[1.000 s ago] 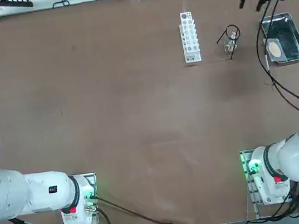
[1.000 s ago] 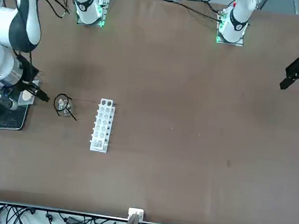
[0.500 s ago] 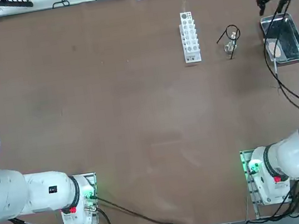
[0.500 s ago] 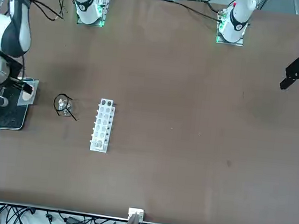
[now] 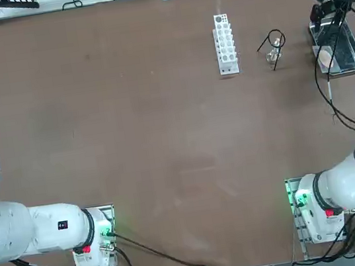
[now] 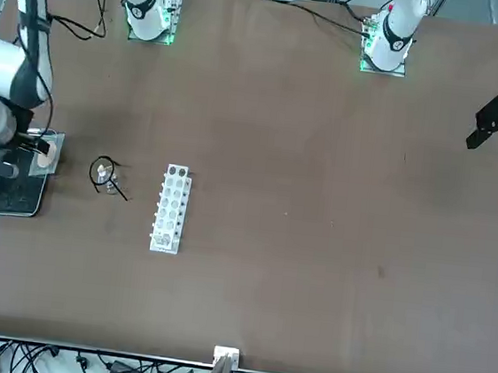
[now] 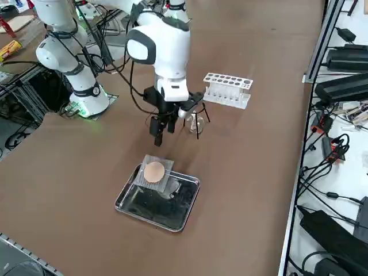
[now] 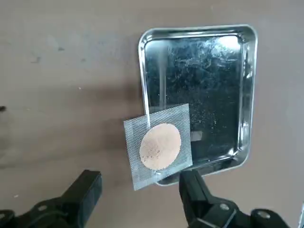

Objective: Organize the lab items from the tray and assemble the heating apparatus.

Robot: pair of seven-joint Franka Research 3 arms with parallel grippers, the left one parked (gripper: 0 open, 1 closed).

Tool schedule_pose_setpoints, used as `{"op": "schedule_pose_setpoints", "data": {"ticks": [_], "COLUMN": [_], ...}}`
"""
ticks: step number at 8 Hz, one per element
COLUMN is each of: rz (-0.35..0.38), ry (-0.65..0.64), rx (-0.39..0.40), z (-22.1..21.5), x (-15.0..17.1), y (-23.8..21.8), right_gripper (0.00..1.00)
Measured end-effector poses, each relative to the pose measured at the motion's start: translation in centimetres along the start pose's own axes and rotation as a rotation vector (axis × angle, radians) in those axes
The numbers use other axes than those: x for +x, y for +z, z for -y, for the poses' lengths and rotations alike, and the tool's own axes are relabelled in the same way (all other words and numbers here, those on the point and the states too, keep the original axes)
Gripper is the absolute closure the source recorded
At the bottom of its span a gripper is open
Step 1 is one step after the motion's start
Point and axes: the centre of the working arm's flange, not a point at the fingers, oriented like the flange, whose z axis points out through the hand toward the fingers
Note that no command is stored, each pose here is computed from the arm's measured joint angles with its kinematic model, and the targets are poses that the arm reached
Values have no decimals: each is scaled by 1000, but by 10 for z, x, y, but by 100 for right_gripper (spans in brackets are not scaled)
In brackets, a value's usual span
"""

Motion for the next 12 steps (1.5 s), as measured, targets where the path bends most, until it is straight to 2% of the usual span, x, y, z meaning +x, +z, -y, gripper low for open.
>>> {"op": "schedule_pose_setpoints", "data": {"ticks": [7,12], "rz": [57,77], "ry": [-35,-67], "rx": [-32,-54], "z": [20,31], "x": [8,11], "y": [83,110], "right_gripper": [8,11]}}
